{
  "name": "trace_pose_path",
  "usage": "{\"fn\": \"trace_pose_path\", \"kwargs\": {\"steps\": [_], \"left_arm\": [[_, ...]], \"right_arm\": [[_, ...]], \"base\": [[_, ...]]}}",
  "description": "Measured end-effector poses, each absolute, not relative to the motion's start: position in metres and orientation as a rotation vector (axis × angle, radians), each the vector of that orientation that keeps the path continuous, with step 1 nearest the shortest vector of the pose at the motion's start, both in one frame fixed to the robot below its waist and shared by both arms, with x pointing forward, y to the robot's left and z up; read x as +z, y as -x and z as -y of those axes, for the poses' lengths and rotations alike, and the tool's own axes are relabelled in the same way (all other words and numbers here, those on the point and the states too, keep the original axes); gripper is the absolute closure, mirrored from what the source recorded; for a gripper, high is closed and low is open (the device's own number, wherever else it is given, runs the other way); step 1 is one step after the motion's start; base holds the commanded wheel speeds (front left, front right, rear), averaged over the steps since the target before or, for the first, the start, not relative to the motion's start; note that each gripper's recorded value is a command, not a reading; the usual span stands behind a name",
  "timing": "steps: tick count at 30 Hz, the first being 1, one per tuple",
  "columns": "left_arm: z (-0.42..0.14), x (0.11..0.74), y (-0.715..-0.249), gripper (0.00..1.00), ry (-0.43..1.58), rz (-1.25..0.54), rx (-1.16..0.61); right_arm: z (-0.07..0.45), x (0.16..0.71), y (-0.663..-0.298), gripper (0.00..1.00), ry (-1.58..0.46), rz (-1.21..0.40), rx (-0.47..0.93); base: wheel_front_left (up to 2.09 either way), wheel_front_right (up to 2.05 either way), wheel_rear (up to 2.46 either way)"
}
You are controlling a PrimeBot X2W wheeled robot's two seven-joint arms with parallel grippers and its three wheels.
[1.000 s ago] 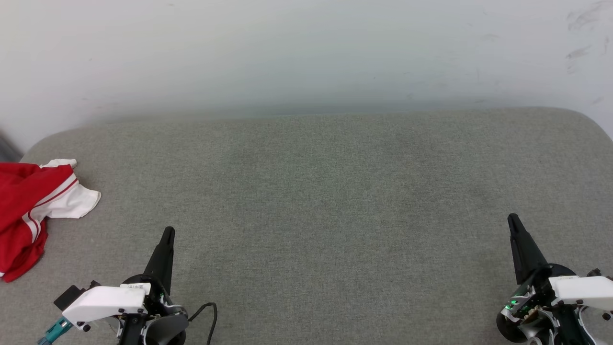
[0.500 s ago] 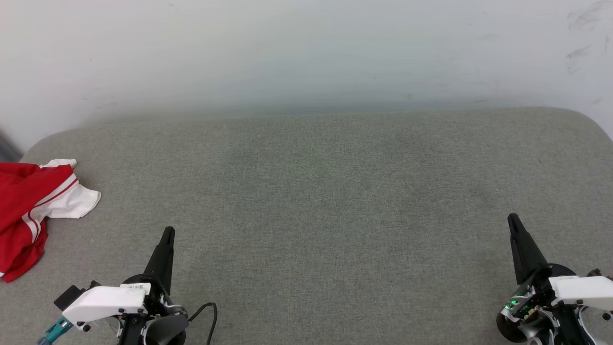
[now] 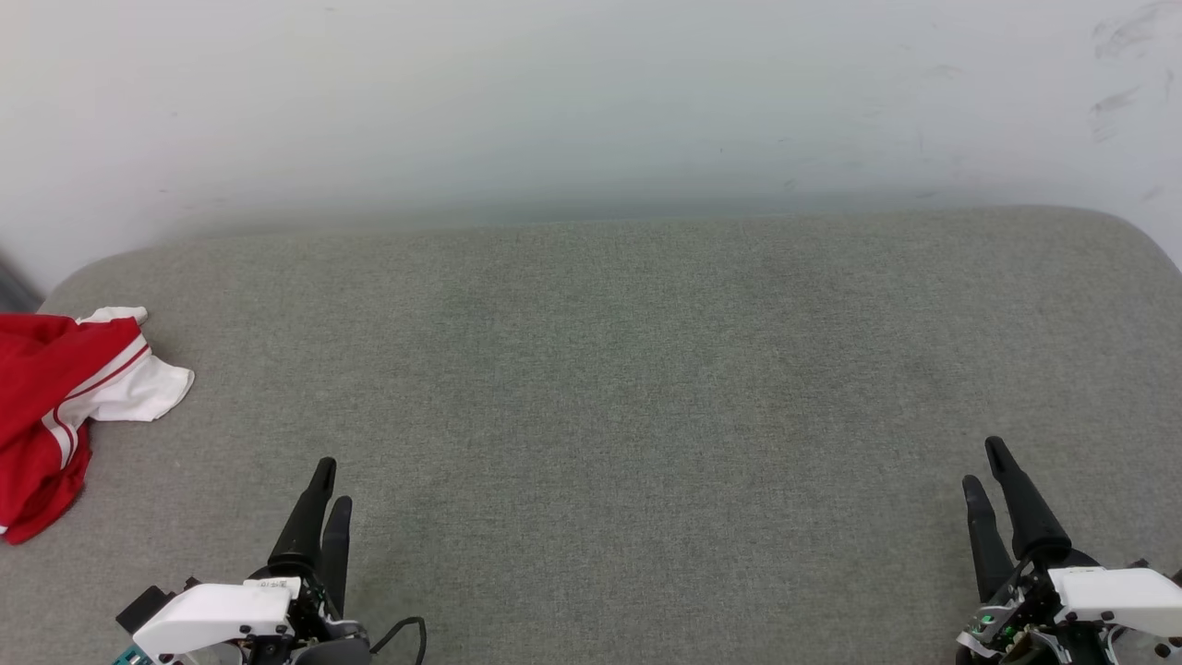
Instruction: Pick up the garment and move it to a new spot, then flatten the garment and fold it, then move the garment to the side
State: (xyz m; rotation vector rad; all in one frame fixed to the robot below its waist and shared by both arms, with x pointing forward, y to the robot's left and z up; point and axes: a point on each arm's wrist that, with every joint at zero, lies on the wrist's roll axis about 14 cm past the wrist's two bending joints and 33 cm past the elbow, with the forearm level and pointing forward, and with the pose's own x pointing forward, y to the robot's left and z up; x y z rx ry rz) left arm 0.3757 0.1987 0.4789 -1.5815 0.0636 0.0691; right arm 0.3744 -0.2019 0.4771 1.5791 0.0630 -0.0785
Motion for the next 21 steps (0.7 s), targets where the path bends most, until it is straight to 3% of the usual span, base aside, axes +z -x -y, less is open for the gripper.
{"fn": "trace_pose_path", "kwargs": {"steps": [8,21], "left_arm": [[-0.204,0.485,-0.376,0.00,1.539,-0.024,0.083],[-0.219,0.494,-0.376,0.00,1.303,0.007,0.140]], "right_arm": [[0.207,0.477,-0.373,0.00,-1.529,-0.039,-0.105],[0.218,0.490,-0.372,0.00,-1.320,0.020,-0.117]], "base": [[0.00,0.00,0.00],[0.00,0.00,0.00]]}}
